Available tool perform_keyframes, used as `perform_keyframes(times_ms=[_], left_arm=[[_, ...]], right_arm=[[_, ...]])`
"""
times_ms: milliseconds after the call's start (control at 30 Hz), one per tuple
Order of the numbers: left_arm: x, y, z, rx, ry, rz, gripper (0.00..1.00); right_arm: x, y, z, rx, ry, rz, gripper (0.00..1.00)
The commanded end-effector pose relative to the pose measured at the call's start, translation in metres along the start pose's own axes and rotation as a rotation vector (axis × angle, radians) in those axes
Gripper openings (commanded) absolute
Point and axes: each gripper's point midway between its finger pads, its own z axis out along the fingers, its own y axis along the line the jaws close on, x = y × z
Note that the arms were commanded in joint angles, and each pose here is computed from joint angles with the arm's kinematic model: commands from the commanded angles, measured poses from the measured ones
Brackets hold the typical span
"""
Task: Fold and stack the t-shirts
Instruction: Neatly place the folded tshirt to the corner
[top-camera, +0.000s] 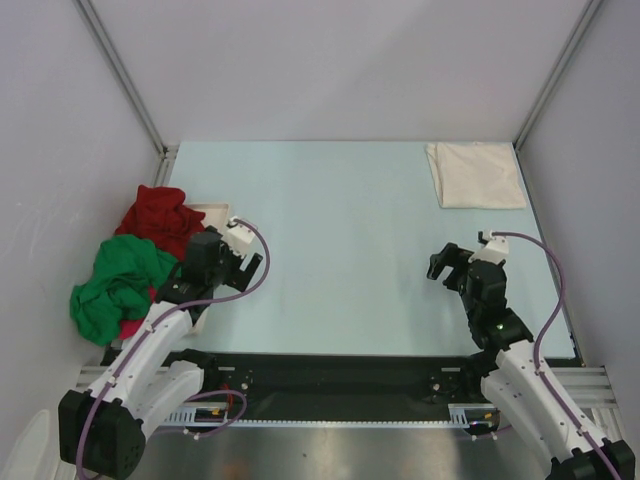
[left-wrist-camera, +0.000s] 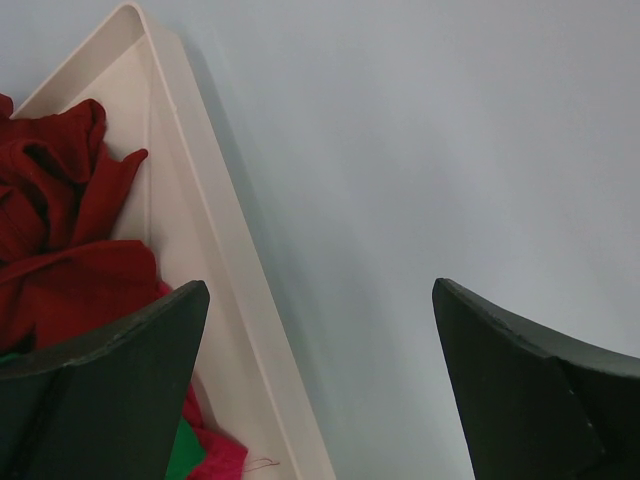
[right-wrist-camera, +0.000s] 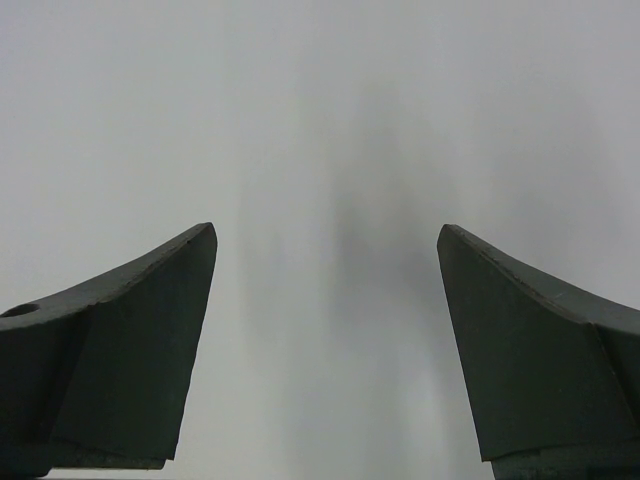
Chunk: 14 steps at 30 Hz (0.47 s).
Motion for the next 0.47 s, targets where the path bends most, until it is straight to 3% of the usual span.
perform_keyframes(times_ms=[0,433], left_arm=[[-0.0029,0.0022,-0.0006,-0.006,-0.014,-0.010,1.00],[0.0033,0.0067,0.0011,-0.035,0.010,-0.002,1.00]], right_arm=[[-0.0043,-0.0050,0.0001,0.023,-0.032,-0.007,0.96],[-0.0045,-0.0074,-0.0001,0.035,-0.036,-0.007,0.96]])
